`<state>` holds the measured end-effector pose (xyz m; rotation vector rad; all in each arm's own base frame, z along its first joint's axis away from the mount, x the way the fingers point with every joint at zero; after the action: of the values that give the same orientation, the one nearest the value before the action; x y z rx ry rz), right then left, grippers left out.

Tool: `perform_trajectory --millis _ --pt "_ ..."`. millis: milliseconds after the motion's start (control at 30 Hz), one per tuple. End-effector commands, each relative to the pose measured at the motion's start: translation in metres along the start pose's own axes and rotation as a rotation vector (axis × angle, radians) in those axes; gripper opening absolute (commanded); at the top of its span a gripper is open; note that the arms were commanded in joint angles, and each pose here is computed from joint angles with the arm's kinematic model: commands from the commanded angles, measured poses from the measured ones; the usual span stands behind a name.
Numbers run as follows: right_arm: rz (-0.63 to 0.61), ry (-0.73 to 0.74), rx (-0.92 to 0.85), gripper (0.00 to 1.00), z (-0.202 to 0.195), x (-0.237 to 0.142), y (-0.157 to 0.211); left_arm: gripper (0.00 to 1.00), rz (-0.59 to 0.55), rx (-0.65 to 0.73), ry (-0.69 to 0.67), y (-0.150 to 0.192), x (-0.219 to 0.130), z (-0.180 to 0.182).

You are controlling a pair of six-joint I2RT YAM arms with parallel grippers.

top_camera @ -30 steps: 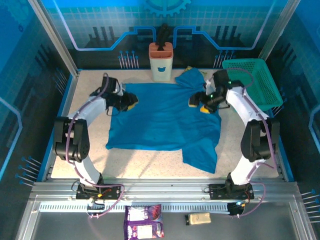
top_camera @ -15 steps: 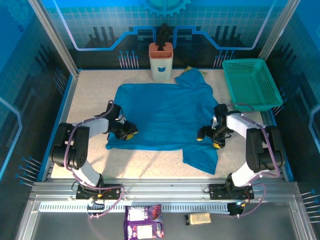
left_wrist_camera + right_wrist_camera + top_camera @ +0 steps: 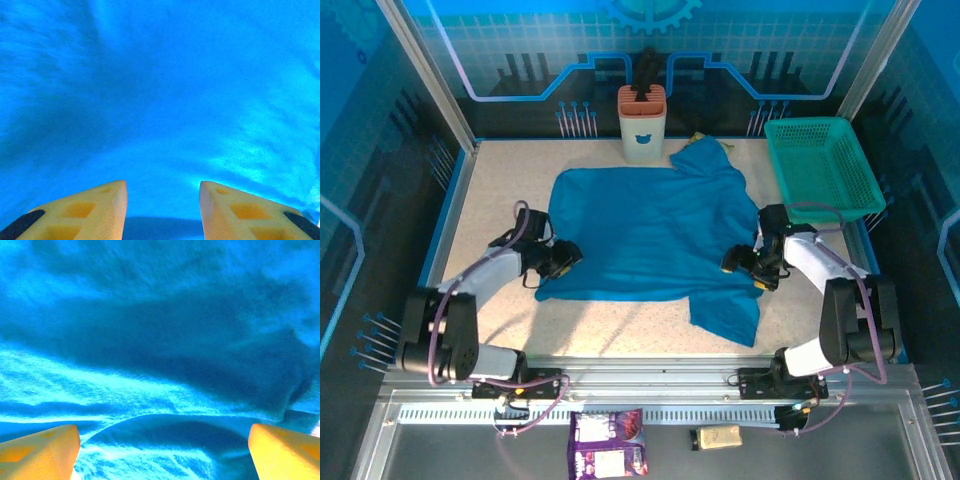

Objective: Fold the inside-out t-shirt

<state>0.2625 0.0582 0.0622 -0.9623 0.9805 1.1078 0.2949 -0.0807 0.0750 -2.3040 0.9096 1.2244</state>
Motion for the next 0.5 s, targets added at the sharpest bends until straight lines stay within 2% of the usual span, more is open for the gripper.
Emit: perform_trajectory --millis 0,167,333,467 --pt "-0.033 0.011 -0.021 0.88 0.007 -0.021 -0.008 0.44 -0.065 -0.08 -0.162 0.004 -0.016 0.043" --pt "-0.044 -0.001 -0.049 0.88 0.018 -0.033 -0.007 0.4 -0.104 -0.221 -0.217 0.021 -0.026 0.083" --pt "-0.054 -0.009 -0.072 0.87 0.026 -0.042 -0.005 0.41 -0.133 -0.341 -0.204 0.03 -0.03 0.112" --pt "-0.053 -0.008 -0.092 0.87 0.031 -0.047 -0.003 0.51 -0.131 -0.424 -0.142 0.03 -0.028 0.118"
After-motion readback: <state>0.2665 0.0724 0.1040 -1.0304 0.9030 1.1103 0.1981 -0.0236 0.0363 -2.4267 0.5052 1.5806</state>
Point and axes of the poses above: each hand's point on the last joint's axis, 136 mm out from that joint toward the fingers, its own x axis out along the fingers, its own z axis along the line the jaws close on, y = z × x, the point moved 1 cm from there along -x, back along the fingers, and after that the axes turned 13 degrees about -x, right-handed, at the moved point
